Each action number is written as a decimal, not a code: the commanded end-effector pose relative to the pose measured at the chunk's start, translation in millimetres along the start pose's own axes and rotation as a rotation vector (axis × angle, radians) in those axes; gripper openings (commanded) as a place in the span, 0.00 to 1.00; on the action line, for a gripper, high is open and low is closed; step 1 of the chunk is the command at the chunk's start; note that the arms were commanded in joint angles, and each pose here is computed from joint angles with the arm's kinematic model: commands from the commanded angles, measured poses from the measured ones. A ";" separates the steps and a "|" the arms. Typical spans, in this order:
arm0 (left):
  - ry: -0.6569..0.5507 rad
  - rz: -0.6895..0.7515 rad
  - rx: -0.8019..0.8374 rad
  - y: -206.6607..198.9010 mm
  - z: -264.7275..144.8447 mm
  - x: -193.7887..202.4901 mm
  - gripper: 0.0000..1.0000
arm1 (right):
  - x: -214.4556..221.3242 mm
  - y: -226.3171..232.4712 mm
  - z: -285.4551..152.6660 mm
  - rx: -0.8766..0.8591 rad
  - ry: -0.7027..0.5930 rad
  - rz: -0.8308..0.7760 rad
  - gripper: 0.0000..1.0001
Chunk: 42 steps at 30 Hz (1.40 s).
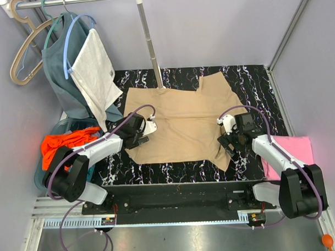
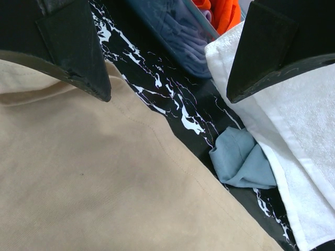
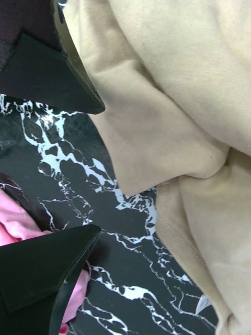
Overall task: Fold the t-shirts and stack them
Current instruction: Flatten the tshirt out
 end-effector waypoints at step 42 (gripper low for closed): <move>0.040 0.120 0.045 -17.2 13.8 -4.6 0.99 | 91.1 37.3 -4.4 -0.176 0.217 -0.445 0.96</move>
Point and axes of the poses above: each gripper's point midway between its finger pads, its own z axis out along the fingers, its own y axis along the line the jaws close on, x = y × z, the point moved 1 cm from there along -z, back along the fingers, and after that the axes turned 1 degree about -z, right-handed, at the moved point
